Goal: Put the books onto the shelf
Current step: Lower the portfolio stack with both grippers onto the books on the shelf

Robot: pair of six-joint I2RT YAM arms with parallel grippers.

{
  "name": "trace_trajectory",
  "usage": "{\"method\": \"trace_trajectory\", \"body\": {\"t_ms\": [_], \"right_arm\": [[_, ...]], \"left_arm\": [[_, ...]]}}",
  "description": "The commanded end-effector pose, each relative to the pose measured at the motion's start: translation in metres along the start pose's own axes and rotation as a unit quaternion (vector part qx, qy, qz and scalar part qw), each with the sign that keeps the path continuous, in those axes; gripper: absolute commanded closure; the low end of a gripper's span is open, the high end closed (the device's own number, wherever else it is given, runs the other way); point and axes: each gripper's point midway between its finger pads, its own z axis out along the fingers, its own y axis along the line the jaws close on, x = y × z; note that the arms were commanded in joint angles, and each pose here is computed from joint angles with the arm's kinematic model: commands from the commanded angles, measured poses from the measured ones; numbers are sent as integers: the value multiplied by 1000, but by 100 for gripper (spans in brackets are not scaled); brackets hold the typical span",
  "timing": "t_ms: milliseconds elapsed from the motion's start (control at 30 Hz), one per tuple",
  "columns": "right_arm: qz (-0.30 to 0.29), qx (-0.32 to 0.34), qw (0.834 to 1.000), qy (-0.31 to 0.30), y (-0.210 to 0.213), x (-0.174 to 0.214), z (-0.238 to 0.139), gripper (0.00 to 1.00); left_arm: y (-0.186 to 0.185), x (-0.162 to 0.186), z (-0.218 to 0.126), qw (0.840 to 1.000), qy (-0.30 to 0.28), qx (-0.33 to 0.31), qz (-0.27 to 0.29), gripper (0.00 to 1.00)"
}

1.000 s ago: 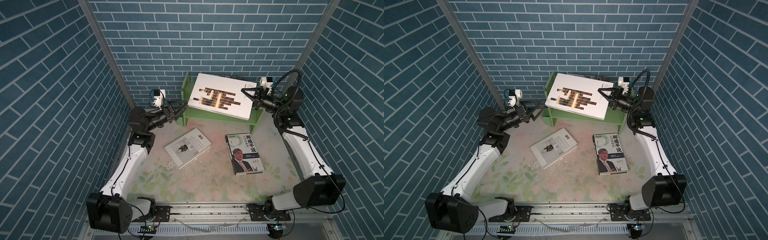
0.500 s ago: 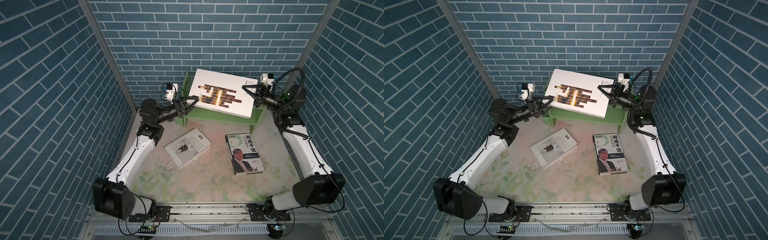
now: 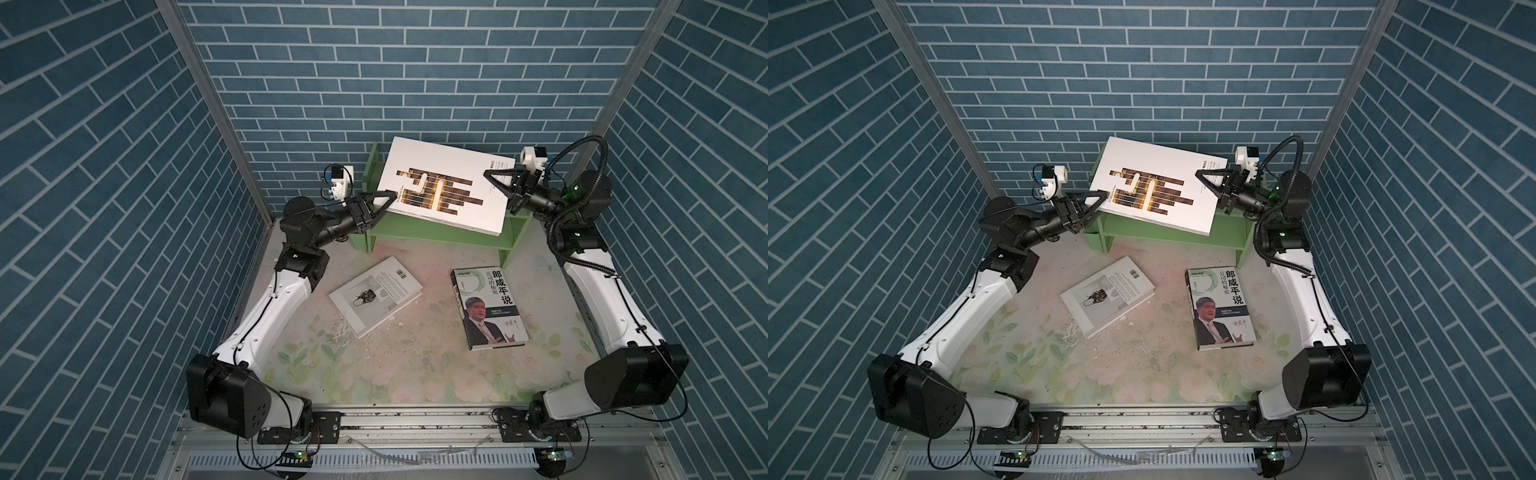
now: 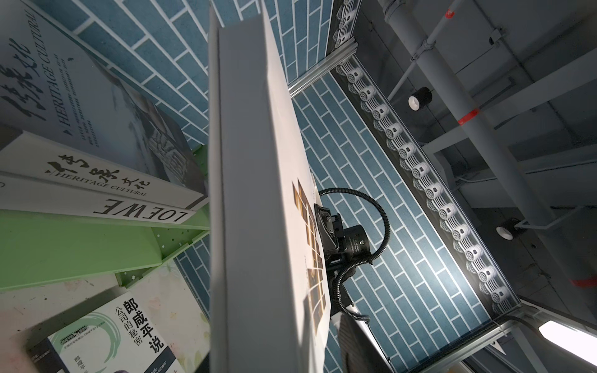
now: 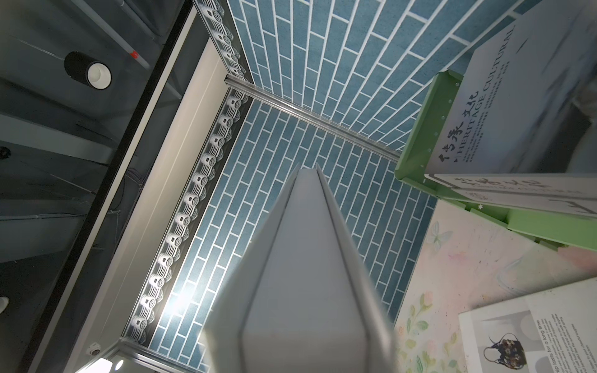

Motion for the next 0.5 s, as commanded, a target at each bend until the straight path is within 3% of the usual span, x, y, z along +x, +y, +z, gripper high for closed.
{"method": "trace_trajectory", "body": {"t_ms": [0, 300, 467], "right_arm": [[-19, -23, 1000, -3, 23, -4, -1, 88], [-24, -20, 999, -33, 12, -27, 2, 84], [-12, -1, 996, -90, -15, -54, 1, 66]], "left_arm": [[-14, -7, 6, 1000, -9, 17, 21, 54], [-2, -23, 25, 999, -34, 9, -6, 72], [5, -38, 37, 998, -56, -6, -18, 73]]}}
